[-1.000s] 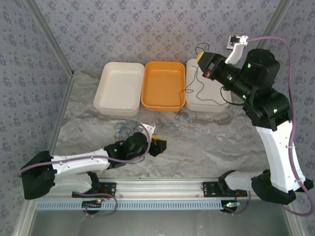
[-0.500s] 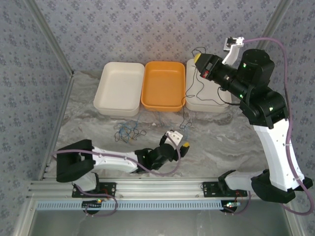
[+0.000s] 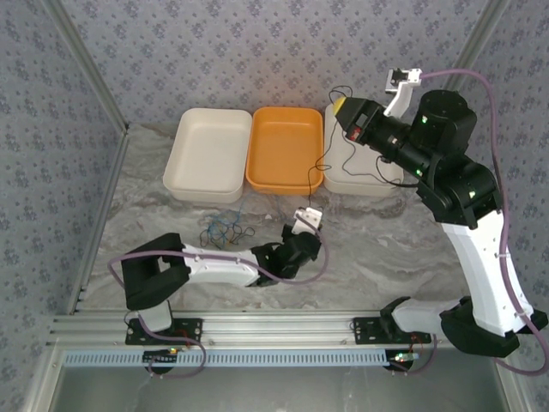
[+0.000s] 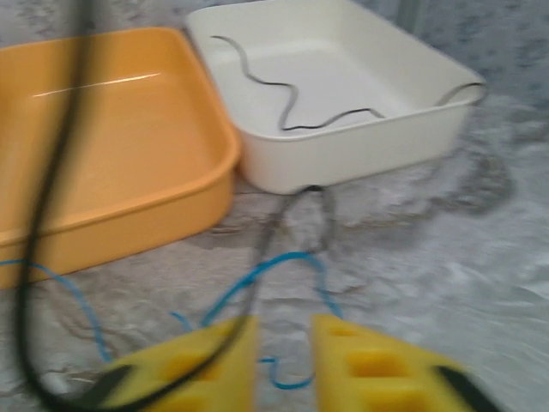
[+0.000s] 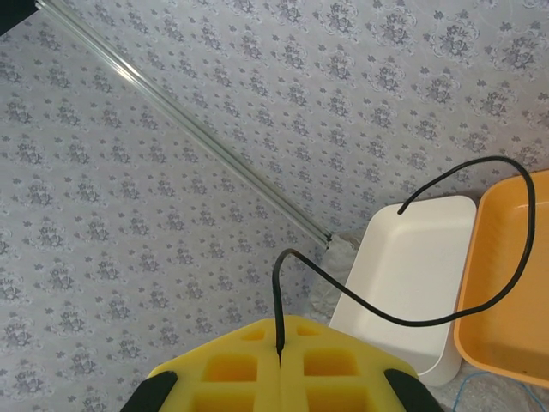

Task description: Untangle the cables

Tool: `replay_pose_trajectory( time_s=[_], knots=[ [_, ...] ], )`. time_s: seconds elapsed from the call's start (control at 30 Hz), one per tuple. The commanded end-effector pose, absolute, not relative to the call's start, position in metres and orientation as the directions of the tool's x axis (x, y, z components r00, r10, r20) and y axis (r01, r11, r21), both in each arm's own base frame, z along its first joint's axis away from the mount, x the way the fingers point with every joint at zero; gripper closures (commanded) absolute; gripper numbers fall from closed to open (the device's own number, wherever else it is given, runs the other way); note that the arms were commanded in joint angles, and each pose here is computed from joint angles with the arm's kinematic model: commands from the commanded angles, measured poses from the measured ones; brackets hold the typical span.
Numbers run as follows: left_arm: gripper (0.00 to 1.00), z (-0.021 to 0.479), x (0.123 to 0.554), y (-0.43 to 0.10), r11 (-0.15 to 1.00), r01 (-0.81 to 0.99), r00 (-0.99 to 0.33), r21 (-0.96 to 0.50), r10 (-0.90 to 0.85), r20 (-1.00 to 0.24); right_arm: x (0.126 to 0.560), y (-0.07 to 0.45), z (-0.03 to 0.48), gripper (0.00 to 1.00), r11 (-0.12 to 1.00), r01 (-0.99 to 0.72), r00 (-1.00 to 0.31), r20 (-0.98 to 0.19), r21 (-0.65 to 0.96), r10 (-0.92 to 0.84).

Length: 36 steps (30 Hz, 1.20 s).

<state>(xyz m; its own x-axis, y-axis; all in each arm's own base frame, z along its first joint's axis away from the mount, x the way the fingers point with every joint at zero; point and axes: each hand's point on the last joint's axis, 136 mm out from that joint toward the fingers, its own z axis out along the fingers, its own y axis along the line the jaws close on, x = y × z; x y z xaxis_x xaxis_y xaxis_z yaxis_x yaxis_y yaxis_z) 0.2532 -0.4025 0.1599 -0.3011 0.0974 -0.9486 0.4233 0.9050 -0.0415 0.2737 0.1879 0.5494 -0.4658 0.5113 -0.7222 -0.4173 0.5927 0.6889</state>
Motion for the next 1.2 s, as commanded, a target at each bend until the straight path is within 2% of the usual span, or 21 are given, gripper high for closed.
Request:
replay_pose_trajectory(
  time_s=[0.0, 0.27, 0.43, 0.5, 0.57, 0.67, 0.8, 0.97, 1.13, 1.17],
  knots=[
    [1.00, 0.144, 0.255, -0.380, 0.933, 0.358, -0.334, -0.026, 0.103, -0.937, 0.264, 0.175, 0.571, 1.00, 0.593, -0.439, -0.403, -0.737, 0.676, 0.543],
    [1.00, 0.105, 0.245, -0.337, 0.944, 0.317, -0.419, -0.089, 0.055, -0.907, 0.267, 0.151, 0.603, 1.00, 0.606, -0.439, -0.323, -0.746, 0.664, 0.583],
    [1.00, 0.101, 0.240, -0.321, 0.916, 0.322, -0.490, -0.240, -0.056, -0.870, 0.274, 0.151, 0.615, 1.00, 0.583, -0.465, -0.318, -0.741, 0.666, 0.592],
    [0.90, 0.111, 0.236, -0.327, 0.886, 0.356, -0.515, -0.297, -0.079, -0.854, 0.275, 0.153, 0.612, 1.00, 0.583, -0.466, -0.330, -0.742, 0.665, 0.583],
    [0.75, 0.123, 0.230, -0.338, 0.844, 0.394, -0.553, -0.364, -0.100, -0.827, 0.278, 0.156, 0.606, 1.00, 0.585, -0.463, -0.341, -0.743, 0.666, 0.576],
    [0.69, 0.145, 0.215, -0.361, 0.757, 0.510, -0.544, -0.409, -0.085, -0.835, 0.280, 0.156, 0.599, 1.00, 0.591, -0.455, -0.349, -0.744, 0.667, 0.571],
    [0.53, 0.167, 0.202, -0.378, 0.706, 0.632, -0.431, -0.319, -0.023, -0.902, 0.281, 0.156, 0.596, 1.00, 0.591, -0.449, -0.358, -0.741, 0.670, 0.568],
    [0.25, 0.192, 0.199, -0.395, 0.615, 0.754, -0.316, -0.230, 0.033, -0.948, 0.283, 0.160, 0.592, 1.00, 0.582, -0.450, -0.380, -0.735, 0.677, 0.561],
    [0.22, 0.200, 0.208, -0.397, 0.520, 0.845, -0.229, -0.123, 0.143, -0.963, 0.282, 0.165, 0.593, 1.00, 0.557, -0.462, -0.414, -0.723, 0.690, 0.553],
    [0.12, 0.203, 0.211, -0.395, 0.525, 0.847, -0.198, -0.083, 0.167, -0.966, 0.282, 0.166, 0.593, 1.00, 0.551, -0.465, -0.424, -0.720, 0.693, 0.549]
  ],
)
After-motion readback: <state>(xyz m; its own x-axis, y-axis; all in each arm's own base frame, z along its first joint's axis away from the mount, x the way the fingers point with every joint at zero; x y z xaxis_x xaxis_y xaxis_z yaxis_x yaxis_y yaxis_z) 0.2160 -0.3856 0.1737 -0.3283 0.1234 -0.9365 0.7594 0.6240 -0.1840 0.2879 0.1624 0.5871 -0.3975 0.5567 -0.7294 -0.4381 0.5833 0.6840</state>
